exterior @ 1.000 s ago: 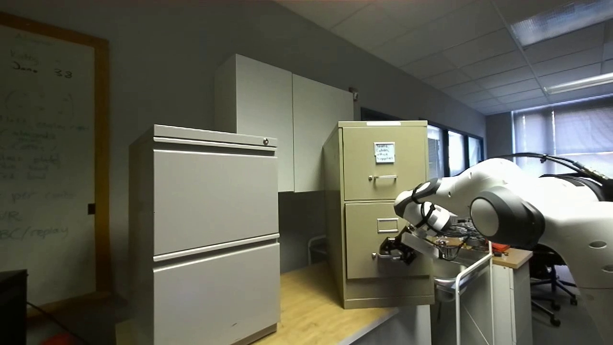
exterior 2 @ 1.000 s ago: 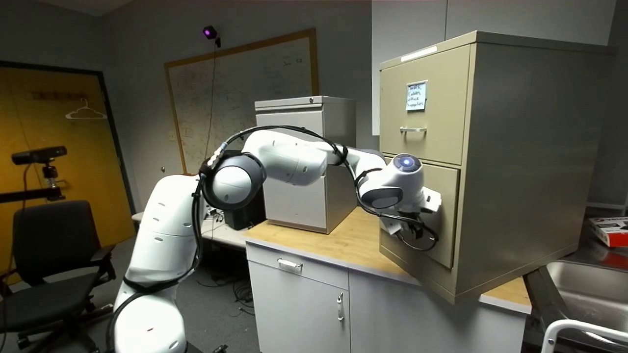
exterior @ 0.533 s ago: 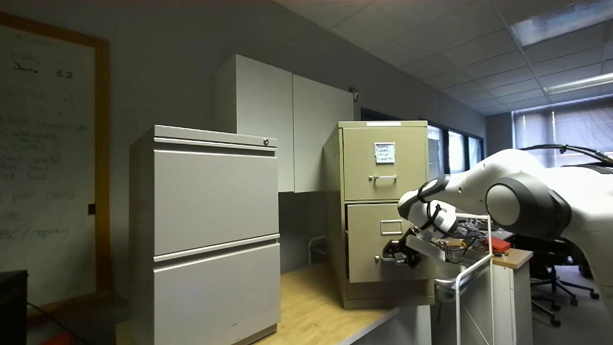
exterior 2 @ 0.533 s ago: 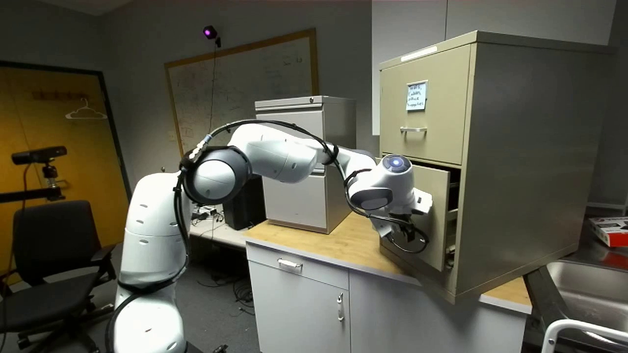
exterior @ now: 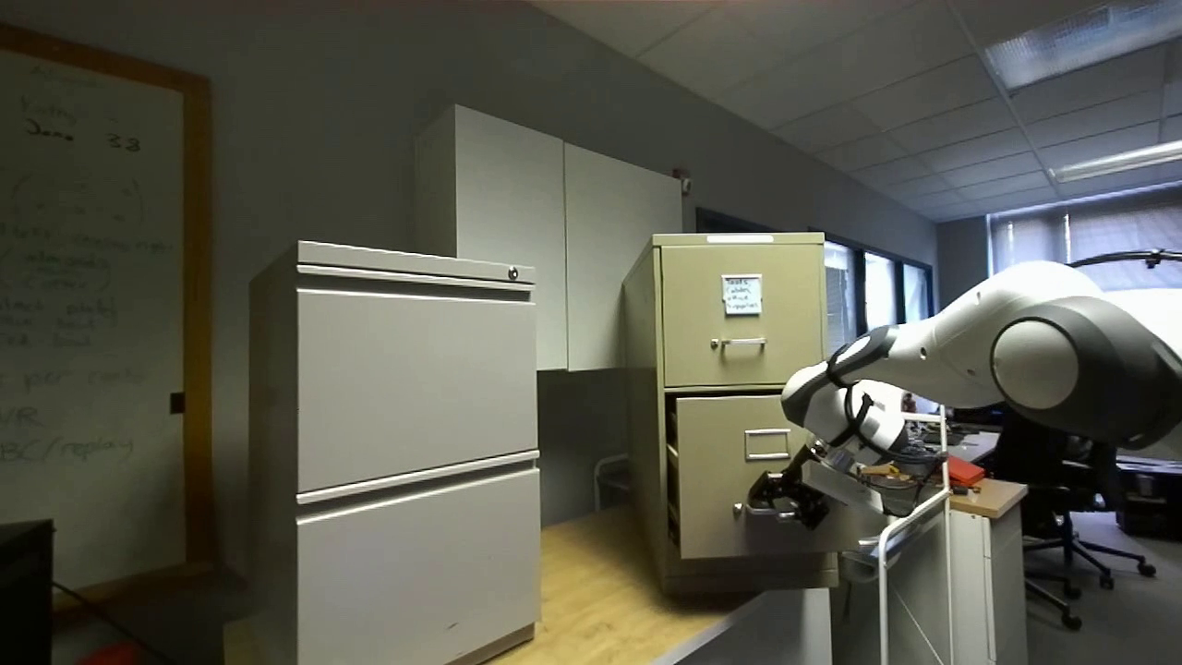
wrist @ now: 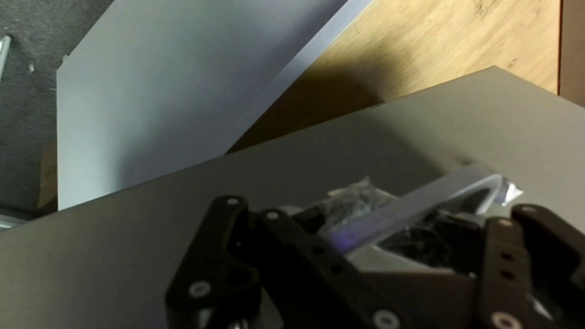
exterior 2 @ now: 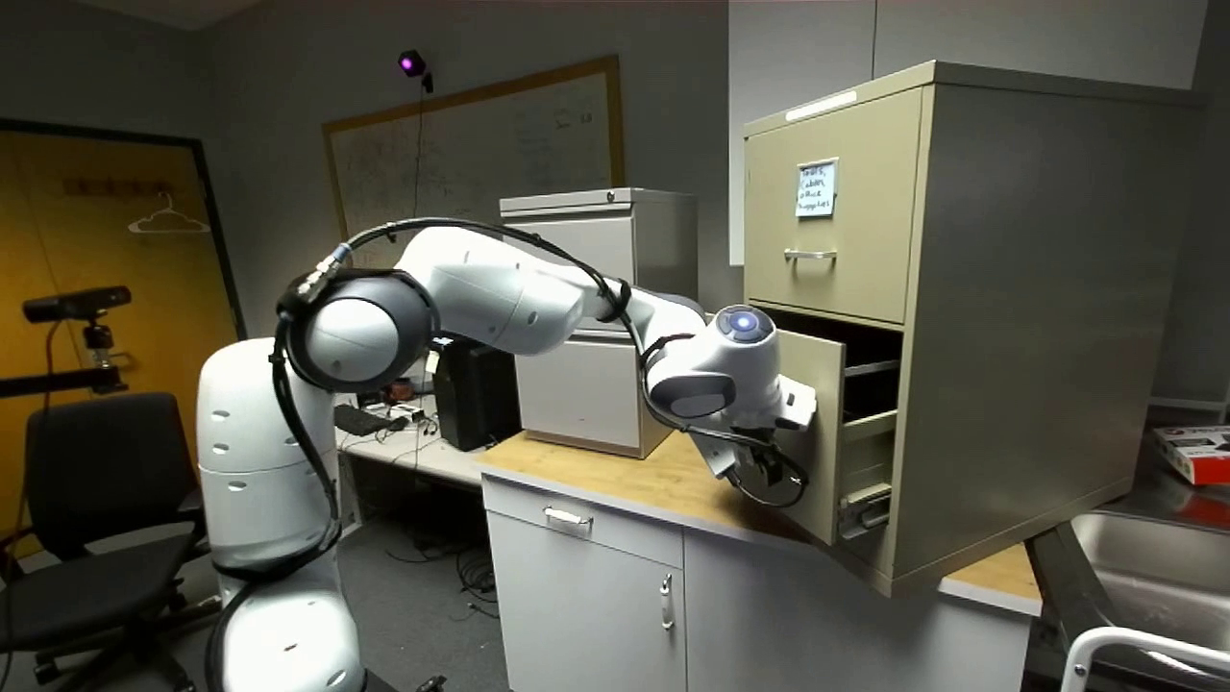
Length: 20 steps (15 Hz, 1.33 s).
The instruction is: Open the bottom drawer on the filing cabinet on the right
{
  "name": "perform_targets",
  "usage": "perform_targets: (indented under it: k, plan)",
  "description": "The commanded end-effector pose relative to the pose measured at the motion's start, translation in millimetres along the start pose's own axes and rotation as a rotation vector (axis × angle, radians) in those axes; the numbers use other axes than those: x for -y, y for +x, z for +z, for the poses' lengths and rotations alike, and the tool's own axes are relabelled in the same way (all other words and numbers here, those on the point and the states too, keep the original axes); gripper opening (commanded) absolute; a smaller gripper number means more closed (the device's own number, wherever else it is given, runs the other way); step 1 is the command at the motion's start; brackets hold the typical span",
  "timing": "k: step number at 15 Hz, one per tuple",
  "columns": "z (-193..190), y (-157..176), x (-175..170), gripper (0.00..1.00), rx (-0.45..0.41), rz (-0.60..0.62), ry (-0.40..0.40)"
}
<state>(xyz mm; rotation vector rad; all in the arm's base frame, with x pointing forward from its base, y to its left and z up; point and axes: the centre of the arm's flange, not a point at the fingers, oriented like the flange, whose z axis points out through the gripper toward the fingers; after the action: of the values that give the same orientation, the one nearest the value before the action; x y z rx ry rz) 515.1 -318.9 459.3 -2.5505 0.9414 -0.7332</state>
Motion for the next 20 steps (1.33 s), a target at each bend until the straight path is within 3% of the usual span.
perform_targets:
  k: [1, 20]
  plan:
    - [17, -79, -13, 0.07, 0.138, -0.057, 0.008]
    - [-21, -221, -28, 0.07, 0.128, -0.042, 0.105]
